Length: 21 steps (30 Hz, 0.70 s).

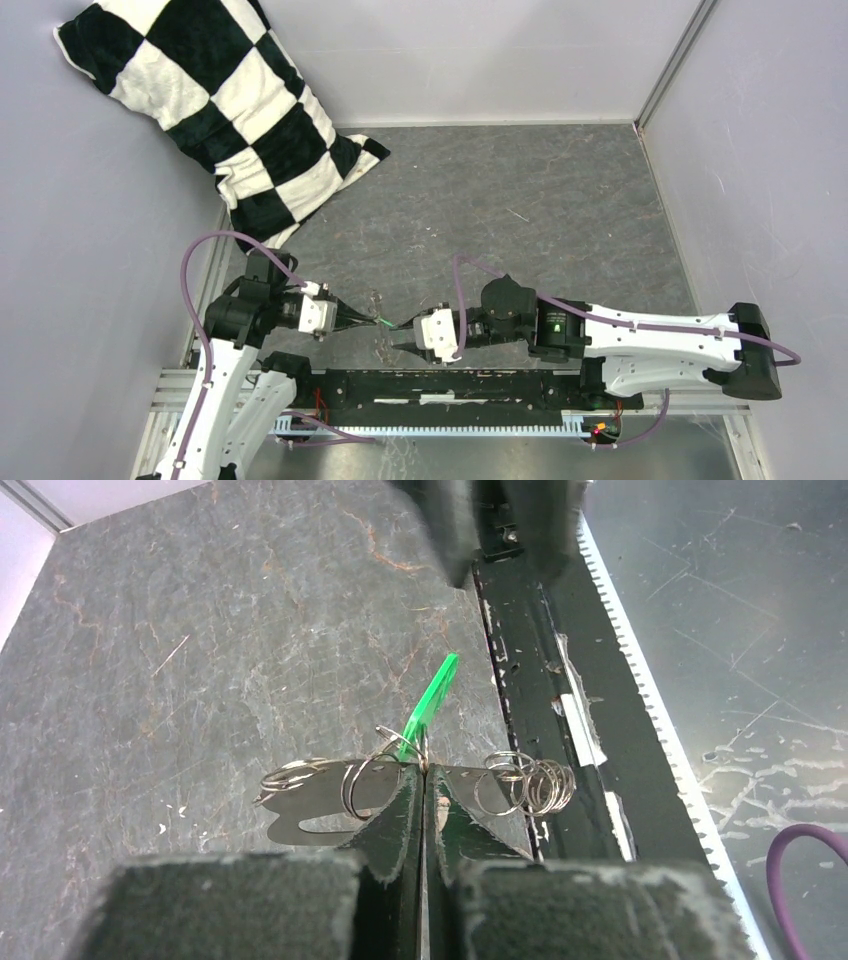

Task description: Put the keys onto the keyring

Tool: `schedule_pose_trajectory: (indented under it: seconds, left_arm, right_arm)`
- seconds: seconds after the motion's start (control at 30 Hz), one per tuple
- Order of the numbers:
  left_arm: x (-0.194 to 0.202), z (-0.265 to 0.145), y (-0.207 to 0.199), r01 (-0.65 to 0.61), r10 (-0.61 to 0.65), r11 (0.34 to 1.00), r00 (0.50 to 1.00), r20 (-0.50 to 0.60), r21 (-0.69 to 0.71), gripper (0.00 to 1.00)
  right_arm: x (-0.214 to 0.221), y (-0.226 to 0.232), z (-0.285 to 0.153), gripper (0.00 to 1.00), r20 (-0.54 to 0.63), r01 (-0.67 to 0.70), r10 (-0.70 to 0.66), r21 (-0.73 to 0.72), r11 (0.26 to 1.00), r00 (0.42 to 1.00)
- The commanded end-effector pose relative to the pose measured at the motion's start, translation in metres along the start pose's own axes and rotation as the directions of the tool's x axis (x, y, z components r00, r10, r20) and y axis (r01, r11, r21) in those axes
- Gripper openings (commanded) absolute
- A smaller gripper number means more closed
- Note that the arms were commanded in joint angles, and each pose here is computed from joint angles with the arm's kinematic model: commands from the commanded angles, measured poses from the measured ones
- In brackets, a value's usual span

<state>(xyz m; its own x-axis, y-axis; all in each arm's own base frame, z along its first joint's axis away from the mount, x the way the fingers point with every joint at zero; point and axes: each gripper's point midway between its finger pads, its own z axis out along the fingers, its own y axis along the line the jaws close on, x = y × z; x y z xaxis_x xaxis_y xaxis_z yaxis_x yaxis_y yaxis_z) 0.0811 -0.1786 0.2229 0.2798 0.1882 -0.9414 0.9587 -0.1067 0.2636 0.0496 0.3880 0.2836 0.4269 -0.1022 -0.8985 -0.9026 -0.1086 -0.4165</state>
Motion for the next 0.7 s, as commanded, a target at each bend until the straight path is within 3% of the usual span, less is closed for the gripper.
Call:
schedule_pose_trajectory:
  seconds: [0.0,0.67]
  left_arm:
    - [-0.022,0.001,0.007,0.036,-0.037,0.999,0.997,0.072,0.007,0.02]
    - [-0.032,0.0,0.007,0.031,-0.032,0.999,0.996,0.088,0.01,0.02]
  right_arm:
    - [-0.032,0.021,0.001,0.36,0.151,-0.117,0.132,-0.105,0.988,0.98]
    - [0.039,-0.008,0.018,0.37,-0.027,-0.255,0.257,0.057,0.965,0.966]
